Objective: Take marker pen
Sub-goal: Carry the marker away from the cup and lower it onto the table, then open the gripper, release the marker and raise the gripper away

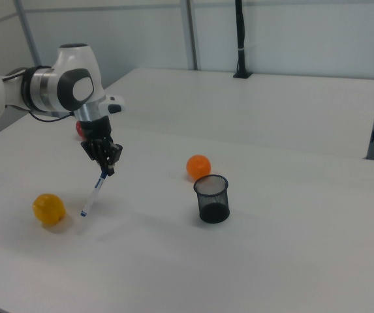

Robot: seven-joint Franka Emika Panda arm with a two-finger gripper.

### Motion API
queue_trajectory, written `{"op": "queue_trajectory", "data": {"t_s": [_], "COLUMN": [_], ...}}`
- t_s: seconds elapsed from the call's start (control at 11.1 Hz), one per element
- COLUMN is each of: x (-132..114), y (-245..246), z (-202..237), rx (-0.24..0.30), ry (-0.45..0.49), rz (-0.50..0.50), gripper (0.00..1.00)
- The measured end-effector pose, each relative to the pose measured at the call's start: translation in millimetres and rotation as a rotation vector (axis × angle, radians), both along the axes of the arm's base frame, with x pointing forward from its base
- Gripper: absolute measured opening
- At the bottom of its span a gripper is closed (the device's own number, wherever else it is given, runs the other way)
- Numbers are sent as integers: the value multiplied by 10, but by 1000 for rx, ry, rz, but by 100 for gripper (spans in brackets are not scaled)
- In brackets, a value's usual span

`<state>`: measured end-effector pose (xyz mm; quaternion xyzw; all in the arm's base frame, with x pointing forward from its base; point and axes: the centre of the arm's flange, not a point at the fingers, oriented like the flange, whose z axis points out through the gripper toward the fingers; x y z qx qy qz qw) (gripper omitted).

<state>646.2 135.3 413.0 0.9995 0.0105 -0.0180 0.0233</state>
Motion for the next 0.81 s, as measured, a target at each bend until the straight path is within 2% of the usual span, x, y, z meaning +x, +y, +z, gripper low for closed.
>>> {"op": "queue_trajectory", "data": {"t_s": [0.09, 0.18, 0.36, 0.63, 0.72, 0.81], "x": [19, 24, 31, 41, 47, 51], "y": [10, 7, 8, 8, 9, 10], "z": [-59, -70, -48, -20, 3, 37], "rx": [1, 1, 2, 3, 4, 5], "ry": [-1, -1, -5, -11, -15, -21], "rz": [1, 1, 0, 0, 0, 0], "gripper": [18, 22, 48, 92, 100, 100]}}
